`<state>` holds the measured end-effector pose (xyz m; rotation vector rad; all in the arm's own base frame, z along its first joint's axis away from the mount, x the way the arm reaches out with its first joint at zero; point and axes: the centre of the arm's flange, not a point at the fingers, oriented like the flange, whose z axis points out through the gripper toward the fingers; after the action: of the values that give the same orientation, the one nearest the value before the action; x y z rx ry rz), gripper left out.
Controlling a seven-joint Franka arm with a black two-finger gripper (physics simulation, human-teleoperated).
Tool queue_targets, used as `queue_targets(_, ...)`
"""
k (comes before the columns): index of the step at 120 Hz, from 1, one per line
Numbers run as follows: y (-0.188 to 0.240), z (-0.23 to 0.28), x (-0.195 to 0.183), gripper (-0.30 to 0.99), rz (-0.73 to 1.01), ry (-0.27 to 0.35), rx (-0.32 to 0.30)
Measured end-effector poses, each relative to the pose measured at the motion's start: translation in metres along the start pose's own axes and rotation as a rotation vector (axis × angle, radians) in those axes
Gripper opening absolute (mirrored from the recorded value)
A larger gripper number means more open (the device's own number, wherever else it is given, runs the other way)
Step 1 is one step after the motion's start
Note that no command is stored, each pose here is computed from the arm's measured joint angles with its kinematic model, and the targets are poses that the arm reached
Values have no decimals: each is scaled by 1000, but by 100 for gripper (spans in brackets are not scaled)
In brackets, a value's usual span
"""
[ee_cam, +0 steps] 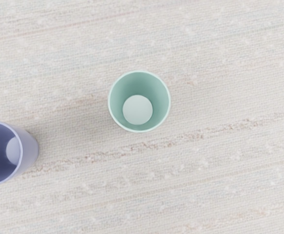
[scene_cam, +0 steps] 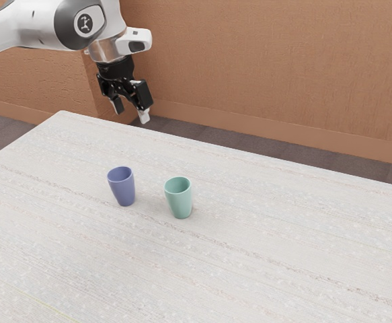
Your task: Place the left cup onto the right cup
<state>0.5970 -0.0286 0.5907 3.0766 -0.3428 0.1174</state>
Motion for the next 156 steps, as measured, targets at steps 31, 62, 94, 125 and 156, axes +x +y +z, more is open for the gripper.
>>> queue_targets(31, 0, 2, 1, 69, 9, 2, -2)
queue_targets(62, -2, 7, -2, 69, 9, -14, -7)
queue_targets(94, -35, 24, -5, 69, -34, -43, 28)
queue_targets(125, -51, 65, 2, 69, -58, -58, 31)
queue_targets(156, -85, 118, 6, 69, -133, -37, -3)
